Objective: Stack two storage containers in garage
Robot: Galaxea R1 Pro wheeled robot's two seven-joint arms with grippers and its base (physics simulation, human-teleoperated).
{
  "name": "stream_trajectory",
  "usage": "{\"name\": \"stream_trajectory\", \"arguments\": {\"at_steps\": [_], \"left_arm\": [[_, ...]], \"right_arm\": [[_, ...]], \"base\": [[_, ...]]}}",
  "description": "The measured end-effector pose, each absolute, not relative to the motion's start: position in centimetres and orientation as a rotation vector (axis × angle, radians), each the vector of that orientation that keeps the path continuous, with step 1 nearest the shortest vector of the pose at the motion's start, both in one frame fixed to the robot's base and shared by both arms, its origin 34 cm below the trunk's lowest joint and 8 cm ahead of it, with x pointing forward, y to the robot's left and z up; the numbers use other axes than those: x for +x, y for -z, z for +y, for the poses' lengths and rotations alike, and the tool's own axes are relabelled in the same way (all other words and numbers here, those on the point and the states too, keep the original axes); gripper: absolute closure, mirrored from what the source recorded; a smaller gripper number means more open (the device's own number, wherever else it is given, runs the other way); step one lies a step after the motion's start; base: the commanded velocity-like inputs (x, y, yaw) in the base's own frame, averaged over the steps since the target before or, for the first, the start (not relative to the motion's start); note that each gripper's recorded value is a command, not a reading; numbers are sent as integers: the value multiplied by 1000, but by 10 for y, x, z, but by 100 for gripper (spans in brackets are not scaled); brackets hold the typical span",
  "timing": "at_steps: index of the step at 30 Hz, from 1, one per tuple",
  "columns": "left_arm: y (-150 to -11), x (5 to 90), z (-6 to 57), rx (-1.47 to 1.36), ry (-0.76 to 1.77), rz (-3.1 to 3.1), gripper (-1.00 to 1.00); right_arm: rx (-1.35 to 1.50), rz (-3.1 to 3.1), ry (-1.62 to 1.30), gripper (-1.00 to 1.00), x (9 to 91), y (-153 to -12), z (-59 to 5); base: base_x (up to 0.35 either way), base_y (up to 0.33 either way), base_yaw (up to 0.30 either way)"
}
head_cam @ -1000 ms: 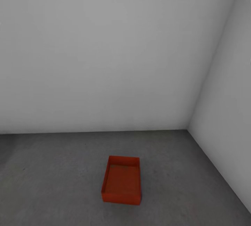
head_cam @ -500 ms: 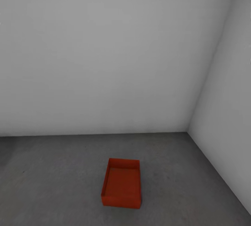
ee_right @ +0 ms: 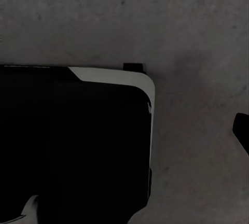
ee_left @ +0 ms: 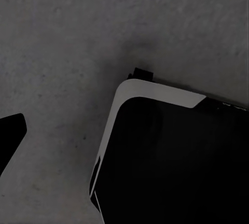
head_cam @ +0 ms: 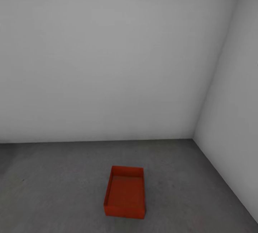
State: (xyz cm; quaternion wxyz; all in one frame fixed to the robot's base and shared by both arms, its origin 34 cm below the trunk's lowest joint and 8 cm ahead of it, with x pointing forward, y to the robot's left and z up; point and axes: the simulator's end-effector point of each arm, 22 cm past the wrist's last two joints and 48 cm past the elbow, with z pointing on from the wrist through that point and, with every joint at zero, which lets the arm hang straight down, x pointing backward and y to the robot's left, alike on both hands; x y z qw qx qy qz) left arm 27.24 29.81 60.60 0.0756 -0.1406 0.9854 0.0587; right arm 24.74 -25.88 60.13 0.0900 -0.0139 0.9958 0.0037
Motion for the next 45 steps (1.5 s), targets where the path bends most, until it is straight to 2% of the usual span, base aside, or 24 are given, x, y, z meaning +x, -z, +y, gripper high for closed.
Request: {"name": "stream_trajectory", "arguments": {"at_steps": [45], "left_arm": [[-613, 289, 298, -421, -165, 2911, -100]], "right_arm": [[-65, 2930, 3, -100, 262, -607, -261]], "base": [[0, 0, 0]]}}
